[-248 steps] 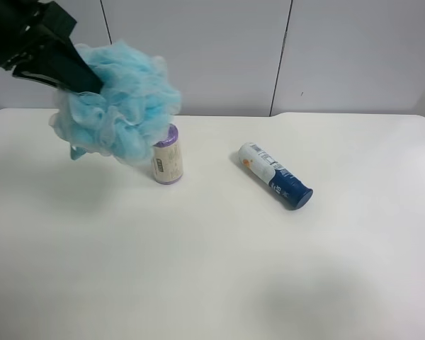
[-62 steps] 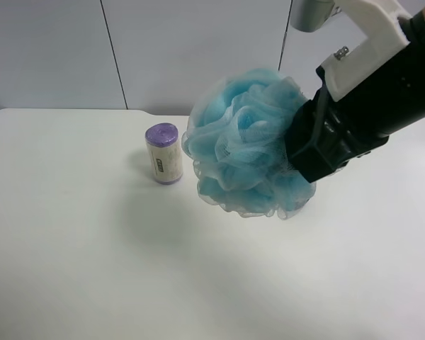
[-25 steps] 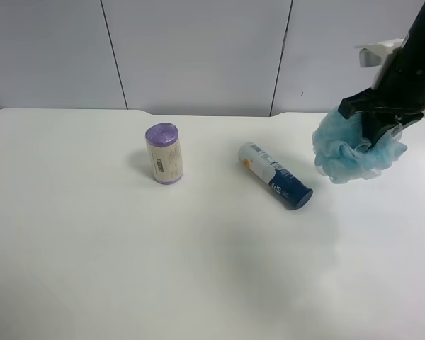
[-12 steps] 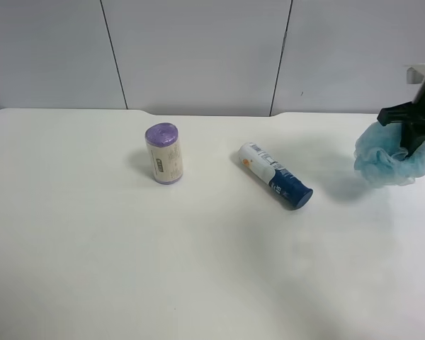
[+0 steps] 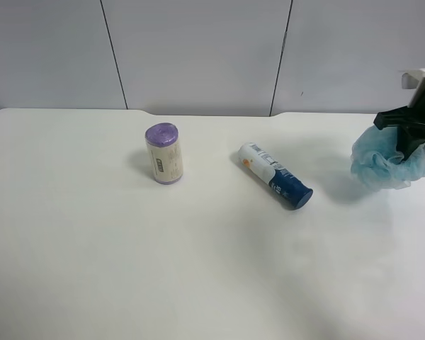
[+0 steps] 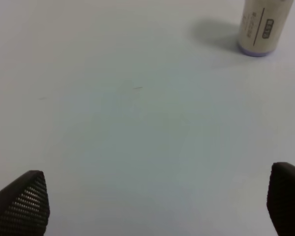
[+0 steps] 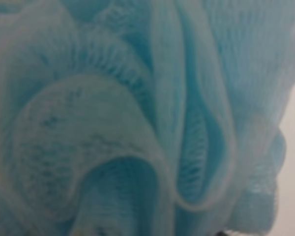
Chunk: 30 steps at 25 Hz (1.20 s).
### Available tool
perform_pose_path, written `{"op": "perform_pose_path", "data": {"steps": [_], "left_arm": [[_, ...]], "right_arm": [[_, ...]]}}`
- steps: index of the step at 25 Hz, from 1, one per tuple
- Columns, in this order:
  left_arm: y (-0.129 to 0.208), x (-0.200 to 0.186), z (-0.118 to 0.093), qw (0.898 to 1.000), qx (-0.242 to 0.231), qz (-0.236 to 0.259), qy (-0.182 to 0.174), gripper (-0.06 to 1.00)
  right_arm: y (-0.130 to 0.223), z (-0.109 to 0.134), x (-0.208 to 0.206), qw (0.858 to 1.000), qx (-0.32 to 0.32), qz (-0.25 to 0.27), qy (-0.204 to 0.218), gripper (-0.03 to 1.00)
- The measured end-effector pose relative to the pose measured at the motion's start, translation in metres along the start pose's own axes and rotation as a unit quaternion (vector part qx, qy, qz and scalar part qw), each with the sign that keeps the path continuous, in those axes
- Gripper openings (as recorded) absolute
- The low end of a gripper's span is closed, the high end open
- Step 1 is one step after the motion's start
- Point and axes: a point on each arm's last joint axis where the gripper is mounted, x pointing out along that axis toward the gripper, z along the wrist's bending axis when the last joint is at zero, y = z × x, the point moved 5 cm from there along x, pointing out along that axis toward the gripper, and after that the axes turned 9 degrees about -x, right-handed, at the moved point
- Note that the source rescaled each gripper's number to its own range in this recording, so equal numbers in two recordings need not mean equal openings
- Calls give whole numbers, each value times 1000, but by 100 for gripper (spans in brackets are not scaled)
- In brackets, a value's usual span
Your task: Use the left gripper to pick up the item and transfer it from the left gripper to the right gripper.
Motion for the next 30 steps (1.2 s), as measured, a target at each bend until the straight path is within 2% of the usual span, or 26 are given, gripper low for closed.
{"op": "perform_pose_path", "data": {"steps": [30], "left_arm": [[0, 0, 0, 1000, 0, 0, 0, 87]], "right_arm": [[-5, -1, 0, 1000, 13, -18, 1, 3]]}}
